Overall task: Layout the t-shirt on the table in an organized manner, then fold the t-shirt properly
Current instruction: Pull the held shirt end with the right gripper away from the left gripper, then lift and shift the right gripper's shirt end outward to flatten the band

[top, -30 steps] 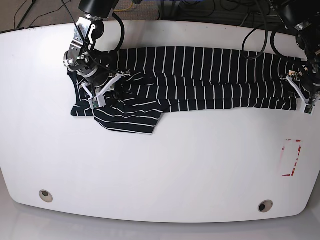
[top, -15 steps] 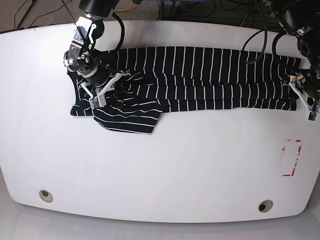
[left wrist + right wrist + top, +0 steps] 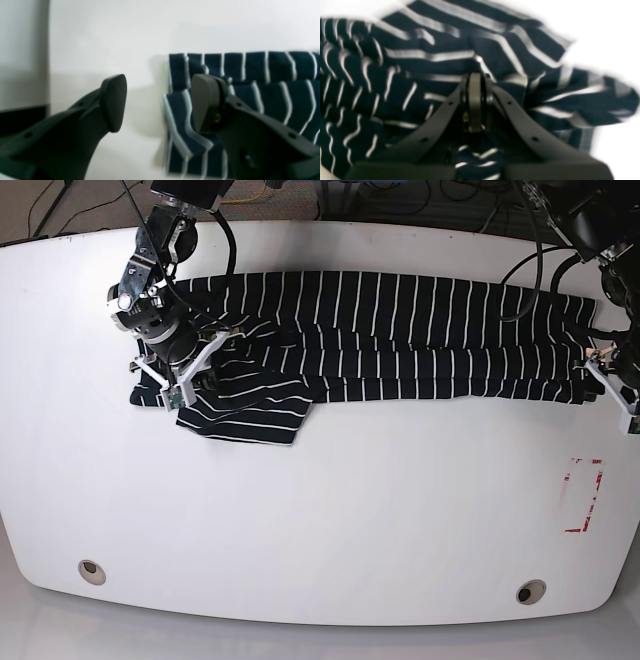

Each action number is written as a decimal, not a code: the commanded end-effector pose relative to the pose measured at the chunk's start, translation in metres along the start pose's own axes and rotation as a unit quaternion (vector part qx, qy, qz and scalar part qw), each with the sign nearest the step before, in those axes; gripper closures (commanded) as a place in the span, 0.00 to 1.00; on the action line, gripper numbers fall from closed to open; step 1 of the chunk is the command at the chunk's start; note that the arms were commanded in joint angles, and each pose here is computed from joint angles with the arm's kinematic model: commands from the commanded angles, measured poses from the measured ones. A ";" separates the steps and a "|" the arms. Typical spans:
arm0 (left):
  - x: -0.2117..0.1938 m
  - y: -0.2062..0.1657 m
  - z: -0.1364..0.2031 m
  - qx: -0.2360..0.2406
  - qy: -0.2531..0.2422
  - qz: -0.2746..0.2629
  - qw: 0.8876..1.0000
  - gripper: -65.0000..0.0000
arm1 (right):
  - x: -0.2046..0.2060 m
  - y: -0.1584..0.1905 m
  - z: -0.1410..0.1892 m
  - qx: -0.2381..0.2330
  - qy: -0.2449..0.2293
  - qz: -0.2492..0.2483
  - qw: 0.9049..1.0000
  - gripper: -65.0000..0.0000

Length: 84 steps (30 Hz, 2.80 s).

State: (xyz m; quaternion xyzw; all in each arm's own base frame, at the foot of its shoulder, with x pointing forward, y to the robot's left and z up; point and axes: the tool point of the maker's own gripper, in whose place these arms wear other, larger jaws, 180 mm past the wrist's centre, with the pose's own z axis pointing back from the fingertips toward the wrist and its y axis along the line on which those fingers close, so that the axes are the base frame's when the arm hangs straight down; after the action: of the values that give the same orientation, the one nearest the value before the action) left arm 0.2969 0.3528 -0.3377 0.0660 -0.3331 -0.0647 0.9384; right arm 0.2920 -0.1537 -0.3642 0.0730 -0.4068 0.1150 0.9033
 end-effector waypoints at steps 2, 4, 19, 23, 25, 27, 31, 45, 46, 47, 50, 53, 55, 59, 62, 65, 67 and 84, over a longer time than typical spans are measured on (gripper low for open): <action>0.003 -0.010 -0.012 -0.023 -0.016 0.007 1.000 0.41 | 0.032 -0.006 0.006 -0.012 -0.034 0.016 0.999 0.96; -0.003 -0.015 -0.020 -0.035 -0.014 0.014 0.999 0.41 | 0.039 -0.009 0.005 -0.015 -0.034 0.020 0.999 0.93; -0.027 -0.017 -0.037 -0.045 0.007 0.034 0.998 0.41 | 0.064 -0.028 -0.036 0.009 -0.030 -0.001 1.000 0.08; -0.028 -0.017 -0.037 -0.045 0.008 0.034 0.998 0.41 | 0.060 -0.042 -0.049 0.014 -0.013 -0.008 1.000 0.00; -0.028 -0.016 -0.037 -0.045 0.008 0.034 0.998 0.41 | 0.060 -0.047 -0.052 0.014 -0.013 -0.010 1.000 0.00; -0.027 -0.014 -0.036 -0.043 0.008 0.032 0.999 0.41 | 0.056 -0.050 -0.057 0.017 -0.014 -0.016 1.000 0.00; -0.027 -0.012 -0.036 -0.040 0.008 0.032 0.999 0.41 | 0.044 -0.052 -0.066 0.026 -0.007 -0.031 0.999 0.00; -0.028 -0.011 -0.035 -0.040 0.009 0.032 0.999 0.41 | 0.022 -0.047 -0.081 0.046 0.001 -0.062 0.997 0.00; -0.028 -0.011 -0.035 -0.040 0.009 0.032 0.999 0.41 | 0.022 -0.046 -0.081 0.047 0.001 -0.062 0.997 0.04; -0.028 -0.011 -0.035 -0.040 0.009 0.032 0.999 0.41 | 0.022 -0.046 -0.081 0.047 0.000 -0.062 0.997 0.10; -0.028 -0.011 -0.035 -0.040 0.009 0.032 0.999 0.41 | 0.025 -0.041 -0.083 0.051 -0.007 -0.066 0.996 0.35; -0.028 -0.012 -0.036 -0.041 0.009 0.033 0.999 0.41 | 0.030 -0.040 -0.084 0.052 -0.019 -0.066 0.996 0.64; -0.028 -0.012 -0.036 -0.041 0.009 0.032 0.999 0.41 | 0.033 -0.040 -0.083 0.052 -0.025 -0.066 0.996 0.83; -0.028 -0.013 -0.036 -0.042 0.009 0.032 0.999 0.41 | 0.043 -0.042 -0.084 0.051 -0.034 -0.061 0.996 1.00; -0.028 -0.013 -0.036 -0.042 0.009 0.032 0.999 0.41 | 0.048 -0.043 -0.083 0.050 -0.038 -0.059 0.996 0.93; -0.028 -0.013 -0.036 -0.042 0.009 0.032 0.999 0.41 | 0.057 -0.045 -0.078 0.044 -0.051 -0.051 0.996 0.92; -0.028 -0.013 -0.036 -0.042 0.009 0.032 0.999 0.41 | 0.064 -0.046 -0.075 0.040 -0.059 -0.045 0.996 0.92; -0.028 -0.012 -0.036 -0.040 0.011 0.029 0.999 0.41 | 0.067 -0.030 -0.026 -0.001 -0.040 0.010 0.999 0.92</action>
State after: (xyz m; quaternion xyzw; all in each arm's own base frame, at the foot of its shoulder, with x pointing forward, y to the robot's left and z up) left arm 0.2877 0.3415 -0.3990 0.0088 -0.3018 -0.0450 0.9523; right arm 0.3587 -0.1665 -0.3523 0.0814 -0.4158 0.1185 0.8980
